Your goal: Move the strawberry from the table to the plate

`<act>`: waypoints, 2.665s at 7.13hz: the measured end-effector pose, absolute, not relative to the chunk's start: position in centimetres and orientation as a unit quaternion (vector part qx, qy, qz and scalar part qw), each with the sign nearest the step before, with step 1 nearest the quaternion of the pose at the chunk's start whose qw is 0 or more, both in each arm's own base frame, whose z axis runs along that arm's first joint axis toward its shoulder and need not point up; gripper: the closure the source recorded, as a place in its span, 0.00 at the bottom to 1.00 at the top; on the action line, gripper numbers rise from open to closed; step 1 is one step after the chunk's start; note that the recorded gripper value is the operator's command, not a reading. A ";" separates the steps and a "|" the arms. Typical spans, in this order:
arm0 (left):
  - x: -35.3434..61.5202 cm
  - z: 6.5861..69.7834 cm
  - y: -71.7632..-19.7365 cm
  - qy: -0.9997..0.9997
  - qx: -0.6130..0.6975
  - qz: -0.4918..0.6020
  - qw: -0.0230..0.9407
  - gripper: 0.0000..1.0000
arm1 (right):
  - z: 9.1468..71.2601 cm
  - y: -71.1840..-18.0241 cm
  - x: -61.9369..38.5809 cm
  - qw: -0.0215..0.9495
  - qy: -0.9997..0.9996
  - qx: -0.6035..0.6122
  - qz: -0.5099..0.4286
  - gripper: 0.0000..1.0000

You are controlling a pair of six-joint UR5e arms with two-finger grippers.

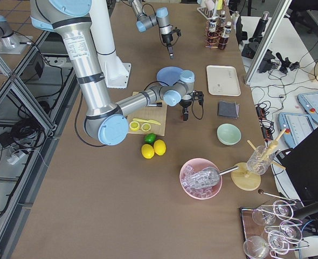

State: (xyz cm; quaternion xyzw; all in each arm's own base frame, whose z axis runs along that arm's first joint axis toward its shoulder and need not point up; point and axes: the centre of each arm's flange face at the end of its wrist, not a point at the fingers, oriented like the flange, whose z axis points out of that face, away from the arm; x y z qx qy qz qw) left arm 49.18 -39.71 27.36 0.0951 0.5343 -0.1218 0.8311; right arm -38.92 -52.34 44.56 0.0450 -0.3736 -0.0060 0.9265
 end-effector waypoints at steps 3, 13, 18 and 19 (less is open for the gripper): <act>49.1 27.2 -39.6 0.536 0.095 -0.121 0.830 0.02 | 44.8 -52.6 -38.6 0.927 -0.372 0.045 -0.004 1.00; 37.1 30.9 -45.3 0.436 0.210 0.033 0.875 0.02 | 31.4 -53.2 -42.0 0.897 -0.433 0.086 -0.009 1.00; 23.3 40.9 -46.0 0.365 0.239 0.045 0.898 0.02 | 22.4 -46.5 -52.8 0.902 -0.420 0.100 -0.015 1.00; 19.8 43.8 -45.6 0.362 0.231 0.060 0.901 0.02 | 21.4 -45.2 -54.3 0.901 -0.421 0.105 -0.017 1.00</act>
